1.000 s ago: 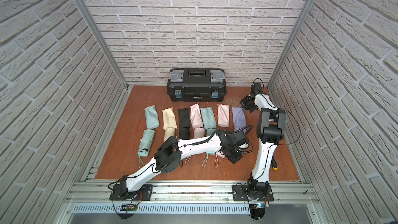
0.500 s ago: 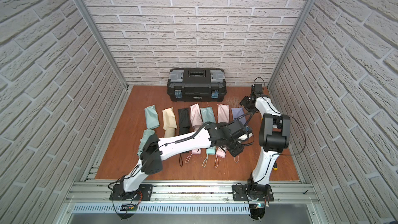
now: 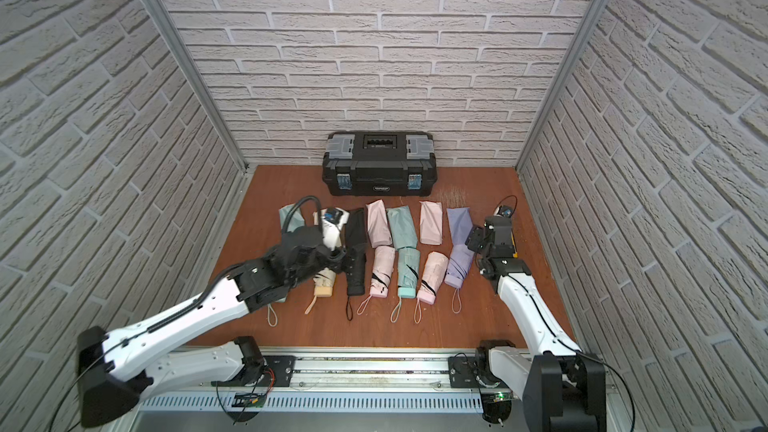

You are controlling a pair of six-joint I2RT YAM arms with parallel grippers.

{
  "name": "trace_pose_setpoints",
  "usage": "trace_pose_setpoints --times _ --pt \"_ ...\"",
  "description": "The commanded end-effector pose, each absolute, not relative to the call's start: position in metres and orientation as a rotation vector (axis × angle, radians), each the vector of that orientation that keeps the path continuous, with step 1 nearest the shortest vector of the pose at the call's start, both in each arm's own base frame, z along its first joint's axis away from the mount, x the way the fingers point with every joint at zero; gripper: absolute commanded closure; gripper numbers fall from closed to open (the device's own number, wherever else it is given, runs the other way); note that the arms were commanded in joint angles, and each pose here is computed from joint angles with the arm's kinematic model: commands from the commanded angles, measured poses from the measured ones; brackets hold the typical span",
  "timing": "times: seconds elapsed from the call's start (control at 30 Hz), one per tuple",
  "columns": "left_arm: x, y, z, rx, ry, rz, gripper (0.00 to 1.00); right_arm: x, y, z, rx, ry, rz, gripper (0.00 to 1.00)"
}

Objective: Take umbrellas out of sleeves
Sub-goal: Move the umbrella to the center of the board.

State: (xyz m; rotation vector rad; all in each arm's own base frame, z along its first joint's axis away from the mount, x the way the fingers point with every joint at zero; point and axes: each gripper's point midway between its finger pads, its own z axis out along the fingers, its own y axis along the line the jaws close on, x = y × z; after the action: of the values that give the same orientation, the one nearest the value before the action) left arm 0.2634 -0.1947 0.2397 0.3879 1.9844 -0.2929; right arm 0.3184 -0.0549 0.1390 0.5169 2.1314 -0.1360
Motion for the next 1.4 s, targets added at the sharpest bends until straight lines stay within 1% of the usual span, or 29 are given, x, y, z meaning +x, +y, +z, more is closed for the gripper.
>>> trace_pose_setpoints --times 0.0,0.03,0.1,0.13,0.17,0.2,0.27,0.37,0.43,0.53,0.7,0.93,1.07,1.13,1.17,1.2,1.23,1.27,1.37 --pt "0.272 -0.126 0.274 0.114 1.843 -0.114 0.02 0.332 -0.051 0.168 0.400 1.982 -0.148 0.34" --pt "0.270 -0.117 0.273 0.082 1.848 -0.139 0.02 0.335 -0.037 0.170 0.394 1.986 -0.043 0.34" --pt "0.270 -0.117 0.264 0.073 1.894 -0.221 0.02 0.343 -0.017 0.162 0.466 2.062 0.125 0.11" --pt "0.271 -0.116 0.264 0.060 1.906 -0.248 0.02 0.348 -0.010 0.151 0.526 2.160 0.150 0.04" --pt "0.272 -0.119 0.261 0.065 1.928 -0.258 0.02 0.349 -0.004 0.138 0.543 2.295 0.124 0.03" --pt "0.273 -0.124 0.257 0.087 1.947 -0.267 0.02 0.351 -0.004 0.131 0.558 2.384 0.037 0.00" --pt "0.275 -0.136 0.251 0.133 1.981 -0.297 0.02 0.353 -0.006 0.119 0.590 2.477 -0.106 0.02" --pt "0.275 -0.145 0.246 0.155 2.008 -0.329 0.02 0.352 -0.001 0.098 0.656 2.576 -0.103 0.02" --pt "0.273 -0.146 0.246 0.152 2.007 -0.349 0.02 0.348 0.000 0.088 0.701 2.615 -0.103 0.12" --pt "0.268 -0.147 0.245 0.156 2.008 -0.376 0.02 0.336 -0.005 0.080 0.760 2.645 -0.162 0.18" --pt "0.262 -0.150 0.247 0.181 2.011 -0.414 0.02 0.324 -0.012 0.076 0.774 2.665 -0.235 0.17" --pt "0.259 -0.151 0.243 0.199 2.019 -0.419 0.02 0.312 -0.002 0.032 0.773 2.776 -0.193 0.15" --pt "0.257 -0.150 0.241 0.201 2.025 -0.417 0.02 0.315 -0.001 0.025 0.769 2.803 -0.183 0.17" --pt "0.256 -0.149 0.241 0.204 2.025 -0.418 0.02 0.315 -0.001 0.025 0.761 2.806 -0.176 0.22" --pt "0.255 -0.148 0.240 0.206 2.027 -0.413 0.02 0.314 -0.001 0.024 0.755 2.816 -0.163 0.29" --pt "0.255 -0.148 0.240 0.205 2.026 -0.412 0.02 0.312 0.000 0.022 0.745 2.830 -0.152 0.39" --pt "0.255 -0.147 0.241 0.205 2.025 -0.409 0.02 0.309 0.001 0.020 0.729 2.850 -0.148 0.52" --pt "0.254 -0.147 0.241 0.206 2.024 -0.410 0.02 0.304 0.001 0.019 0.713 2.869 -0.153 0.59" --pt "0.253 -0.145 0.244 0.204 2.015 -0.411 0.02 0.284 -0.001 0.019 0.681 2.891 -0.160 0.59"
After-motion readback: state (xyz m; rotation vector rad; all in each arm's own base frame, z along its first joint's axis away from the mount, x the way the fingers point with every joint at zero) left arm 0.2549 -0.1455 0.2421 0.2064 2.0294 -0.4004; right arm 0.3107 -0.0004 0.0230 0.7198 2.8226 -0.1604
